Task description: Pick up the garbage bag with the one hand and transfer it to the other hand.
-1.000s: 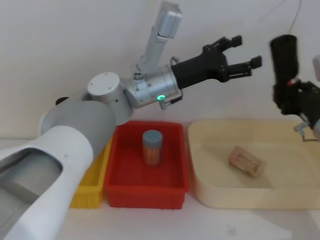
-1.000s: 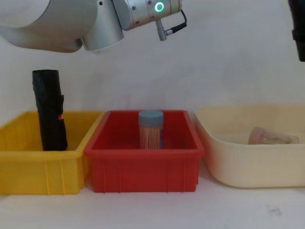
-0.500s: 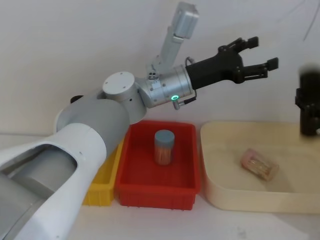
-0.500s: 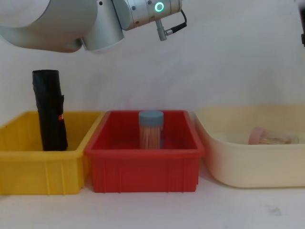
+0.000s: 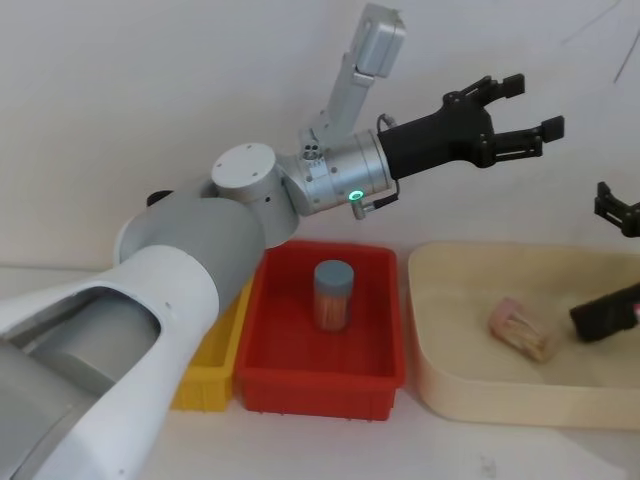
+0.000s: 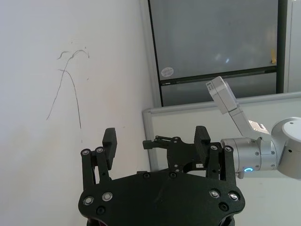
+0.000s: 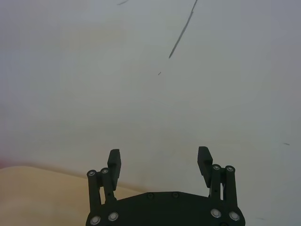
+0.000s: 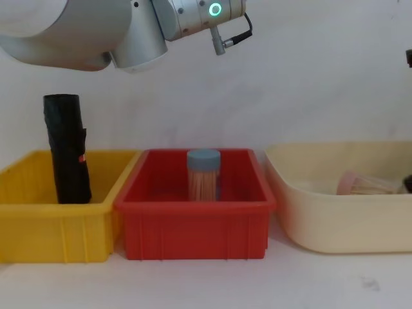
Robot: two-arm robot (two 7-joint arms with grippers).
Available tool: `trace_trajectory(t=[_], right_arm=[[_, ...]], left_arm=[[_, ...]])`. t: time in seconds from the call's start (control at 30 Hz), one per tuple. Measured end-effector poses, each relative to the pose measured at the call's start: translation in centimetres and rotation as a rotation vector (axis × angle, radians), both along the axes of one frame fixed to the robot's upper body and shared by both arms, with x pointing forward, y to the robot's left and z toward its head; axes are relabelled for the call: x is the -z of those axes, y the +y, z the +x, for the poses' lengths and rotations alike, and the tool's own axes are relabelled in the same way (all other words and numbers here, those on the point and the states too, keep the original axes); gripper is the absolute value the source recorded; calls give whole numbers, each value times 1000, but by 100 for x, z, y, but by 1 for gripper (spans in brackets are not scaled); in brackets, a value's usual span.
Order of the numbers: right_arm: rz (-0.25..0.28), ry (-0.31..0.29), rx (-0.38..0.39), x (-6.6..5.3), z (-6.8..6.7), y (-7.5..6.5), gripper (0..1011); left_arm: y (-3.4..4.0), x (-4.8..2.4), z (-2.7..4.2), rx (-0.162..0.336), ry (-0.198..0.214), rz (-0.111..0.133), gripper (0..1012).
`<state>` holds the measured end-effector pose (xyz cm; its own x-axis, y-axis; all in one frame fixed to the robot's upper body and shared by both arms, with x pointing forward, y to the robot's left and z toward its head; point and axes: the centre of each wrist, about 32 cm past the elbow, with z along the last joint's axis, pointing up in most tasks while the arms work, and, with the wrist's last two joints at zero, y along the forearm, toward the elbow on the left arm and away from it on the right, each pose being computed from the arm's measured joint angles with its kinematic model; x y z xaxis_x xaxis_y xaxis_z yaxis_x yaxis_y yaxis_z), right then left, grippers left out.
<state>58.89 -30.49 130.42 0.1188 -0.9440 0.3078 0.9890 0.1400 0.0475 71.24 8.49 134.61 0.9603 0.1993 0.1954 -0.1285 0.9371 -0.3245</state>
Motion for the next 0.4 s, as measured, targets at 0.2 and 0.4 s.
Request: trace_trajectory(t=[0.2,0.4], right_arm=[[1,1,2,4,4,-5,1001],[2,1,4,6,6,-7,1001]], left_arm=[[0,0,0,0,0,0,1002],[0,0,0,0,0,0,1001]])
